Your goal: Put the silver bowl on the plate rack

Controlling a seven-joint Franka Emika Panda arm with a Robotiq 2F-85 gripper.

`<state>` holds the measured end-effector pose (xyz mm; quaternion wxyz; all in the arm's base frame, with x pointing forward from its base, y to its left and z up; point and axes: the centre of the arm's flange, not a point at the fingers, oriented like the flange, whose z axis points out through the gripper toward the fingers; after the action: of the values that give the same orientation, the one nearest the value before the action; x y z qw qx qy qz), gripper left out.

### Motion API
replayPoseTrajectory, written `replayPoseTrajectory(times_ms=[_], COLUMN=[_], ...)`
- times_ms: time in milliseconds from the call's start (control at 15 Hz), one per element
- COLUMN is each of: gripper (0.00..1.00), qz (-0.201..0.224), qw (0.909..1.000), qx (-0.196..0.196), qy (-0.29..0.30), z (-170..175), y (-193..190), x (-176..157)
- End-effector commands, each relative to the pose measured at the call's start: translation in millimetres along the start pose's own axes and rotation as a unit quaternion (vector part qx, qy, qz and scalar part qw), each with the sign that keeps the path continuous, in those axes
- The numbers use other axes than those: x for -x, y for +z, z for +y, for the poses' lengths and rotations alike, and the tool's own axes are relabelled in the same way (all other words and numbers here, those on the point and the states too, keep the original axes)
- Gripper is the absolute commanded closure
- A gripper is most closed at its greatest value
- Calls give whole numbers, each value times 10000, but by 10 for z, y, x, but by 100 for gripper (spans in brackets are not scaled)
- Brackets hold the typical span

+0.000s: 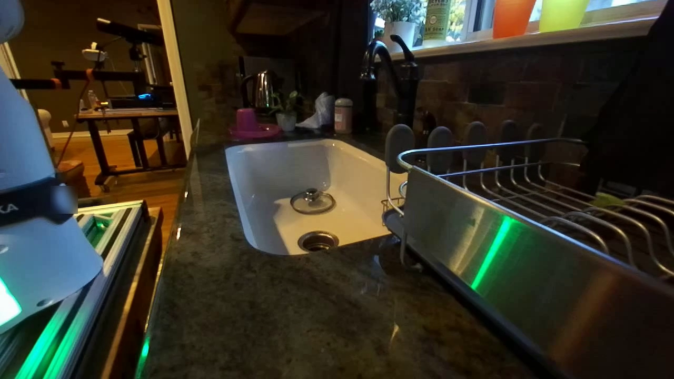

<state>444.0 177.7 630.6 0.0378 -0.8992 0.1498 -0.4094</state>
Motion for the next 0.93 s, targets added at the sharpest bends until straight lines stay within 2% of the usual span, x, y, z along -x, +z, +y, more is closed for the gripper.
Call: replayPoseTrajectory(times_ms=[0,67,133,333,400,467,533,667,867], gripper=[98,98,93,93,98,98,98,98,98], qz=[567,306,392,343,324,420,532,637,786], qw=[9947,9982,9973,9979,9977,9947,9902,9825,9629], qx=[593,309,411,393,449,778,1103,1492,2181], qy=[627,409,472,376,398,531,670,915,1381], z=[869,495,650,577,534,632,832,1392,2291], y=[-241,-113,-154,-118,-86,14,90,108,90], x=[-358,-316,-401,-353,-345,-429,-532,-765,-977])
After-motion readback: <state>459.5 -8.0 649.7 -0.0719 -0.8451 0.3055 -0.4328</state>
